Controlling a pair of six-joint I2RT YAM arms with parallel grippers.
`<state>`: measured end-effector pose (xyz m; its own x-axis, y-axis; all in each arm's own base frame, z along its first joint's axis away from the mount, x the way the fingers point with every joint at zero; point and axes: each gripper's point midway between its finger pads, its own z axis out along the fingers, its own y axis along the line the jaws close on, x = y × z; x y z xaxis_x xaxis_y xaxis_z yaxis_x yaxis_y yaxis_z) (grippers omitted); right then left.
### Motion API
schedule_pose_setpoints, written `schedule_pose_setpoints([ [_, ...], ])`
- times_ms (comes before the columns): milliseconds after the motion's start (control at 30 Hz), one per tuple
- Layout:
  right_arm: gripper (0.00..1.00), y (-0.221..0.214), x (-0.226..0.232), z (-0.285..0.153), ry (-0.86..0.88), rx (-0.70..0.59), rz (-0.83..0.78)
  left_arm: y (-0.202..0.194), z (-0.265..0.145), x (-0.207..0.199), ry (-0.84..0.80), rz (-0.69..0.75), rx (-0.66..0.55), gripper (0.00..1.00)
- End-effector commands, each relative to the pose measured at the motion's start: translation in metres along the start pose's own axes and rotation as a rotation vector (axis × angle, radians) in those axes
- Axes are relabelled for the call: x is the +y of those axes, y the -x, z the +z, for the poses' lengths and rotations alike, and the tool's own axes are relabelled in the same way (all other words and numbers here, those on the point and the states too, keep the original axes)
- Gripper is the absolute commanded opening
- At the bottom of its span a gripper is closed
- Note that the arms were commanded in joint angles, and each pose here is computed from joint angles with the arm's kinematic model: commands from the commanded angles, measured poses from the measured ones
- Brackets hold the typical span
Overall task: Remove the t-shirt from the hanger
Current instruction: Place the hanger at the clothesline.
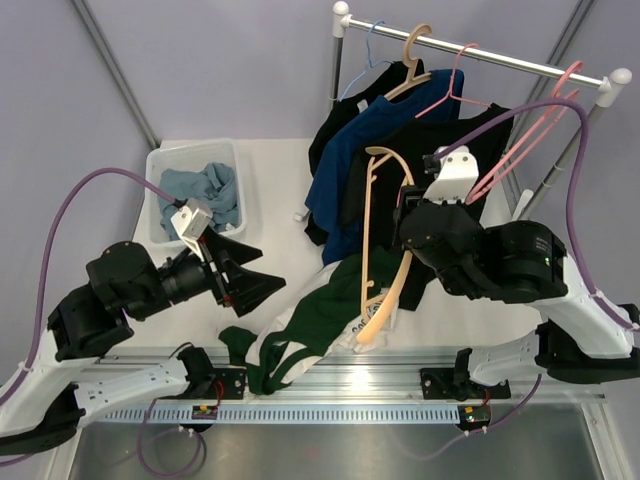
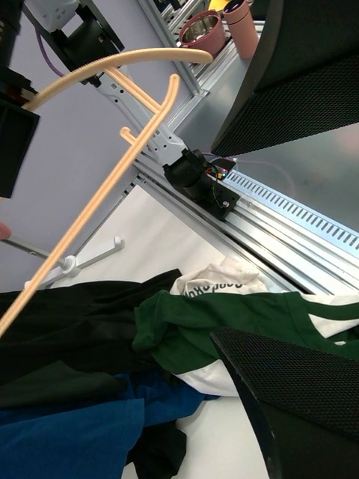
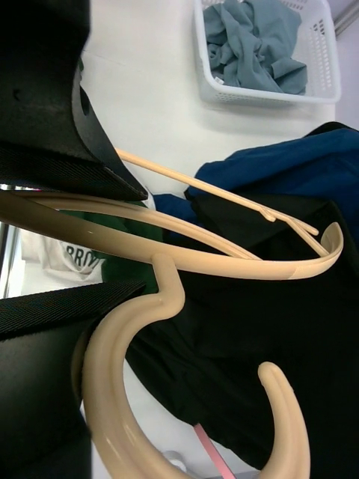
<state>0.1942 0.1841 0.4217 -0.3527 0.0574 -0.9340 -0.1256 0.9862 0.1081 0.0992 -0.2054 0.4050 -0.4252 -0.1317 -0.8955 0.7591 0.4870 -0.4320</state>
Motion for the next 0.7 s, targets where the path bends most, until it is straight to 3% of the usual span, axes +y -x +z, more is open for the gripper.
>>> schedule_pose_setpoints([
  [0, 0.0, 0.006, -0.07, -0.017, -0.152, -0.002, -0.246, 0.006, 0.004, -0.007, -0.037, 0.013, -0.027, 0.99],
  [433, 0.0, 0.0, -0.112, -0.033, -0.141, -0.007, -0.308, -0.01, 0.025, -0.047, -0.285, 0.022, 0.061, 0.99],
  [667, 0.0, 0.006, -0.14, -0.038, -0.224, -0.035, -0.348, -0.02, 0.044, -0.044, -0.281, 0.001, 0.096, 0.99],
])
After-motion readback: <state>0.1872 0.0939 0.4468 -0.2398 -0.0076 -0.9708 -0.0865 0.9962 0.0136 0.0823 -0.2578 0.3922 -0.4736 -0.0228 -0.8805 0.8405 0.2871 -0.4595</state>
